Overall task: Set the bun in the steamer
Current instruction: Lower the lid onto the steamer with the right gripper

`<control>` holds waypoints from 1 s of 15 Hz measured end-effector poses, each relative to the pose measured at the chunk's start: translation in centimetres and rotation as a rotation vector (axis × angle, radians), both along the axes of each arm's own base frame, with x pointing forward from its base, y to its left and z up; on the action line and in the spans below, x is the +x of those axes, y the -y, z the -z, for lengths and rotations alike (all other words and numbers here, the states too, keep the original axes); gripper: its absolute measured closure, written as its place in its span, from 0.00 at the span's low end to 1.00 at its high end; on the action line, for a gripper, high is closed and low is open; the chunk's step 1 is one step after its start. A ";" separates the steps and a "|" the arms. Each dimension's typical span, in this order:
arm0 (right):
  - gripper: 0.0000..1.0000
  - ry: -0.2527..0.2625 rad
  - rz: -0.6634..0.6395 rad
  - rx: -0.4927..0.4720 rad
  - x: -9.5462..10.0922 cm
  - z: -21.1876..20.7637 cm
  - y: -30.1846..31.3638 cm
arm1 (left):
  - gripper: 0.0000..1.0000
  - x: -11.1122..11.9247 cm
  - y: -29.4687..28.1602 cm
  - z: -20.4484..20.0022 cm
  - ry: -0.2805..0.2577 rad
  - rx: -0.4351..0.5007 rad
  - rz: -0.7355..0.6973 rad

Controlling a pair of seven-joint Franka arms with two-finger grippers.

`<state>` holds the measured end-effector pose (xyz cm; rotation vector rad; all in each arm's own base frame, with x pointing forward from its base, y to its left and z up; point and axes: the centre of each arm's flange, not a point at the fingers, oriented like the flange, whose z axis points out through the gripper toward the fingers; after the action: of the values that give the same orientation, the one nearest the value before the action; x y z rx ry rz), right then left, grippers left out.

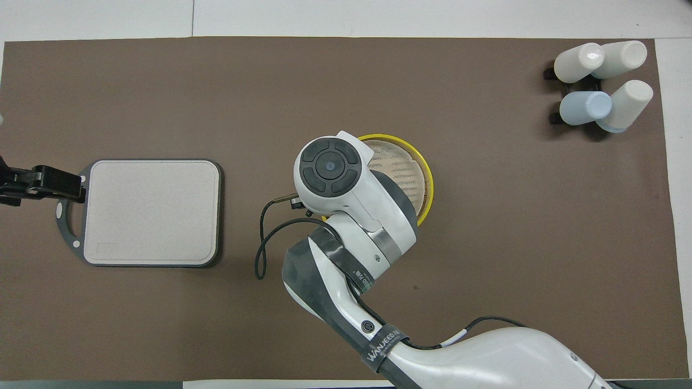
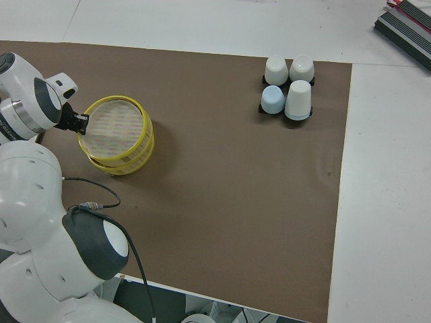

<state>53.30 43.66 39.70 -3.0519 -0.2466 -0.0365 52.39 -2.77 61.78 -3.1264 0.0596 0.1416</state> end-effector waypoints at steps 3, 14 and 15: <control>0.92 0.016 0.000 0.016 -1.0 0.2 -1.4 | 0.00 0.1 0.1 0.0 0.000 0.000 0.003; 0.92 0.025 0.009 0.018 -1.3 0.9 -0.7 | 0.00 0.2 -0.2 -0.4 0.010 -0.003 0.006; 0.89 0.021 0.008 0.015 -1.4 1.1 -0.6 | 0.00 0.2 -0.2 -0.4 0.010 -0.003 0.007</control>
<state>51.95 44.29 38.62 -3.0389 -0.2338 -0.0710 52.58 -2.59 62.21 -3.1294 0.0701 0.1266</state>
